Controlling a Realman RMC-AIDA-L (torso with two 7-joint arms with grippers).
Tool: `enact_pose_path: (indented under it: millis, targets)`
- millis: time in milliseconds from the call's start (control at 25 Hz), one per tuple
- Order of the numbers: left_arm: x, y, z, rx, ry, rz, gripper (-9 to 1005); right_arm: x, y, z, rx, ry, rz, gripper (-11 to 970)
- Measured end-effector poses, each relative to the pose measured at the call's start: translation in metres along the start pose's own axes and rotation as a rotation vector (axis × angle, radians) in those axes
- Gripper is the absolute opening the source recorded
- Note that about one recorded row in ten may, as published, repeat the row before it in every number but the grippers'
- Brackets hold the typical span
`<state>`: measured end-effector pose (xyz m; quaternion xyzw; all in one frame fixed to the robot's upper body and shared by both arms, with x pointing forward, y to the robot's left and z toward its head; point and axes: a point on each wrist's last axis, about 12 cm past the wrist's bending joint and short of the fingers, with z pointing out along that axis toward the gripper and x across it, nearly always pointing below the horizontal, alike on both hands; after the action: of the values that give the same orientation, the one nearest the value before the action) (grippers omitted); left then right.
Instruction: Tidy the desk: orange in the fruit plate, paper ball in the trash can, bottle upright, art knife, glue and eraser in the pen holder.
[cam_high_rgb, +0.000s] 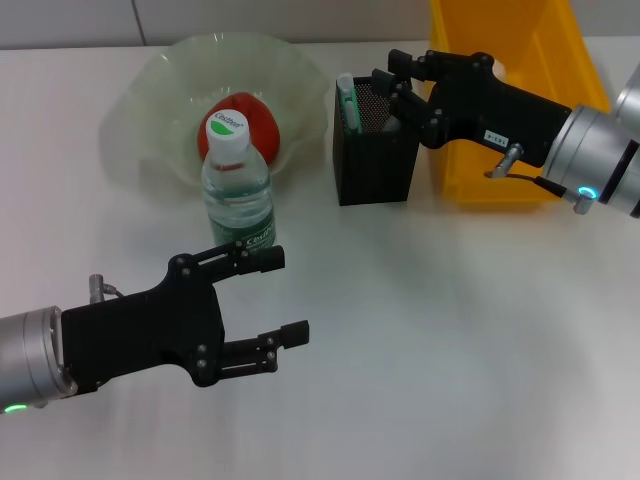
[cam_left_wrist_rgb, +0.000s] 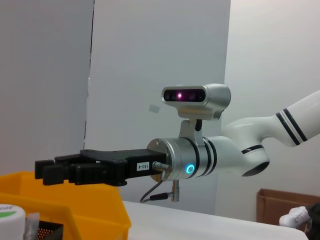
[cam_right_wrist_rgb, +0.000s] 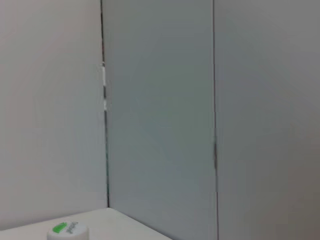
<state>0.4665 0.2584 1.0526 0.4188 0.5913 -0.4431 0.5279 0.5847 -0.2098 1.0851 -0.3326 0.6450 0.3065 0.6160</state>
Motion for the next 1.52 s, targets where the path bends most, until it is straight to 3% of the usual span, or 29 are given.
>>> enact_pose_path:
  millis: [400, 560, 840, 1000, 1320, 1520]
  targets:
    - [0.000, -0.001, -0.001, 0.000, -0.008, -0.002, 784, -0.014, 0.016, -0.024, -0.111, -0.173, 0.023, 285]
    - [-0.001, -0.001, -0.001, 0.002, -0.011, -0.002, 784, -0.010, 0.018, -0.032, -0.104, -0.180, 0.041, 300]
    - [-0.002, -0.002, -0.001, 0.017, -0.013, -0.015, 784, 0.007, 0.025, -0.052, -0.066, -0.154, 0.084, 559]
    - [-0.001, -0.005, -0.005, 0.025, -0.020, -0.042, 784, 0.022, 0.039, -0.061, -0.095, -0.139, 0.152, 684]
    - [0.003, -0.010, -0.010, 0.032, 0.006, -0.092, 784, 0.041, 0.063, -0.061, -0.178, -0.073, 0.219, 684]
    - [0.006, -0.013, -0.010, 0.030, 0.016, -0.105, 785, 0.049, 0.080, -0.059, -0.272, -0.029, 0.158, 683]
